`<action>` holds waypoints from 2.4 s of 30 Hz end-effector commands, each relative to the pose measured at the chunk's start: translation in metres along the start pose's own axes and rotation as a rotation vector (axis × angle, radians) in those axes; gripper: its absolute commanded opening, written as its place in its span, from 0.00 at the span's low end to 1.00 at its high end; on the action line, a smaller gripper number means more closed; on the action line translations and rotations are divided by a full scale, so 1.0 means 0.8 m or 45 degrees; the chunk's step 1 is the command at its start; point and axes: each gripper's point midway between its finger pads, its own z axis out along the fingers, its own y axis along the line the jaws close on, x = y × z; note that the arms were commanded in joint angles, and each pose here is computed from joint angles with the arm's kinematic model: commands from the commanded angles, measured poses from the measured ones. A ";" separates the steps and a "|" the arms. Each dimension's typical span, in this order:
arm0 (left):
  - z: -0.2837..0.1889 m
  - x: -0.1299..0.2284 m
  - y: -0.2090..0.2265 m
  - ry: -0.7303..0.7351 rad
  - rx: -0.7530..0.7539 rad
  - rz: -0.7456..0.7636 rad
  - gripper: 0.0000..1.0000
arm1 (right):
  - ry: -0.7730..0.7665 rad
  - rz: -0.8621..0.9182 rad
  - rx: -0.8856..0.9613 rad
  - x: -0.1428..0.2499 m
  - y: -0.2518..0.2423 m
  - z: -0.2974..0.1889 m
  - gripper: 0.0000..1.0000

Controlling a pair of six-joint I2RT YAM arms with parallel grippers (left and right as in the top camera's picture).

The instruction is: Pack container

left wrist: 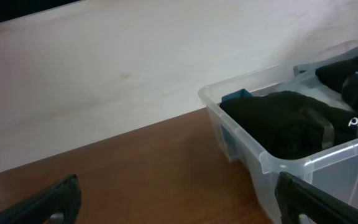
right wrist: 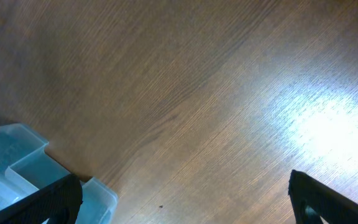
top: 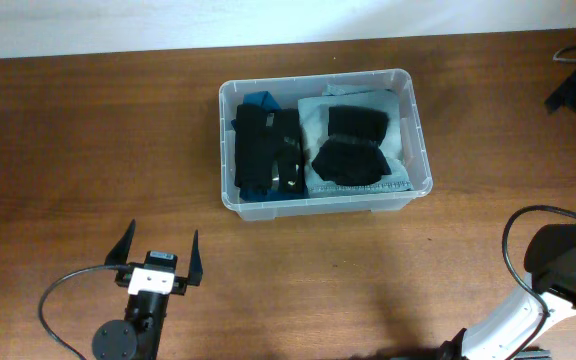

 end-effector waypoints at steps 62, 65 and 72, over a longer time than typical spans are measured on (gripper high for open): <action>-0.001 0.037 -0.006 0.117 0.014 -0.025 0.99 | -0.377 -0.326 -0.214 0.070 0.107 -0.146 0.98; -0.001 0.037 -0.006 0.117 0.014 -0.025 0.99 | -0.633 -0.441 -0.328 0.073 0.144 -0.194 0.99; -0.001 0.037 -0.006 0.117 0.014 -0.025 0.99 | -1.072 -0.794 -0.641 0.139 0.205 -0.240 0.98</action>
